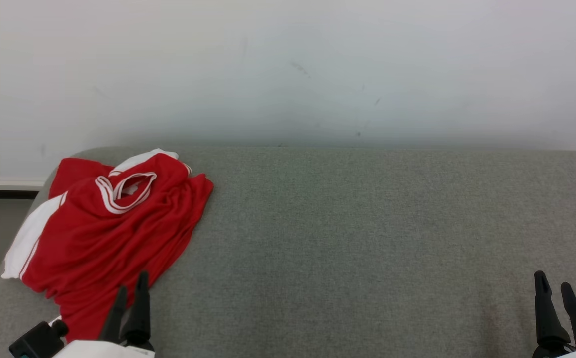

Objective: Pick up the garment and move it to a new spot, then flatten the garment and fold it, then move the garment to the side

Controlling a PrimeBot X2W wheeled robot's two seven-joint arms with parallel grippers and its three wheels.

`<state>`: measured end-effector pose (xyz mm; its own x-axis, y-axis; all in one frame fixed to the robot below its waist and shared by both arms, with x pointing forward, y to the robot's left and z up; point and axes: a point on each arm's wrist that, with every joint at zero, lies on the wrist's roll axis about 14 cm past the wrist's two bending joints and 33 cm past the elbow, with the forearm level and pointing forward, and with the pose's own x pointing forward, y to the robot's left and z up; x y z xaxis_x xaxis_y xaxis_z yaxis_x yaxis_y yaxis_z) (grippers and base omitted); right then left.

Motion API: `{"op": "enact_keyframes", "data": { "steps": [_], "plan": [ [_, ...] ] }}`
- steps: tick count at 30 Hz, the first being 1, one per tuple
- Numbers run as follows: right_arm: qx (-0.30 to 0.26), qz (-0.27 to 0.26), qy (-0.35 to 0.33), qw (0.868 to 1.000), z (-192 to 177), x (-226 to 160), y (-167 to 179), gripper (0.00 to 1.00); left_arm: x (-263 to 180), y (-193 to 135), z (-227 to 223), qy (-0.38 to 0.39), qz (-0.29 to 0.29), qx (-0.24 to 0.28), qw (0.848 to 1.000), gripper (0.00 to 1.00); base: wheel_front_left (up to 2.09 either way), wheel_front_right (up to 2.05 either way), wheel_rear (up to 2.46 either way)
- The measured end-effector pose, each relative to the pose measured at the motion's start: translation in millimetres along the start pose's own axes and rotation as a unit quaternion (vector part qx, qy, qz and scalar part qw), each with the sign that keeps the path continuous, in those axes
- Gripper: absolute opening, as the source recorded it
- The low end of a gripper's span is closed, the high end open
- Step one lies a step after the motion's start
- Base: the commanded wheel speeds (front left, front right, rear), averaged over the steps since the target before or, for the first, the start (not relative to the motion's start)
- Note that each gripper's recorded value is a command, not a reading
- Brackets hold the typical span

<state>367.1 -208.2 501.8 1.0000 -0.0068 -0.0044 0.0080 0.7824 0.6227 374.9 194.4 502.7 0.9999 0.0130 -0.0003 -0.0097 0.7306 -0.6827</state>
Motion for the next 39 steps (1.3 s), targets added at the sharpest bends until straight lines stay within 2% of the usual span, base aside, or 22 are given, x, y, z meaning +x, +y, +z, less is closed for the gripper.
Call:
{"op": "enact_keyframes", "data": {
  "steps": [15,39],
  "plan": [
    [-0.090,0.007,0.013,0.996,-11,-4,0,1.00,-8,19,-7,0.016,0.019,0.133,0.991,1.00,0.00,0.00,0.00],
    [-0.197,0.023,0.013,0.980,-14,-7,-1,1.00,-15,9,-6,0.009,-0.016,0.265,0.964,1.00,0.00,0.00,0.00]
  ]
}}
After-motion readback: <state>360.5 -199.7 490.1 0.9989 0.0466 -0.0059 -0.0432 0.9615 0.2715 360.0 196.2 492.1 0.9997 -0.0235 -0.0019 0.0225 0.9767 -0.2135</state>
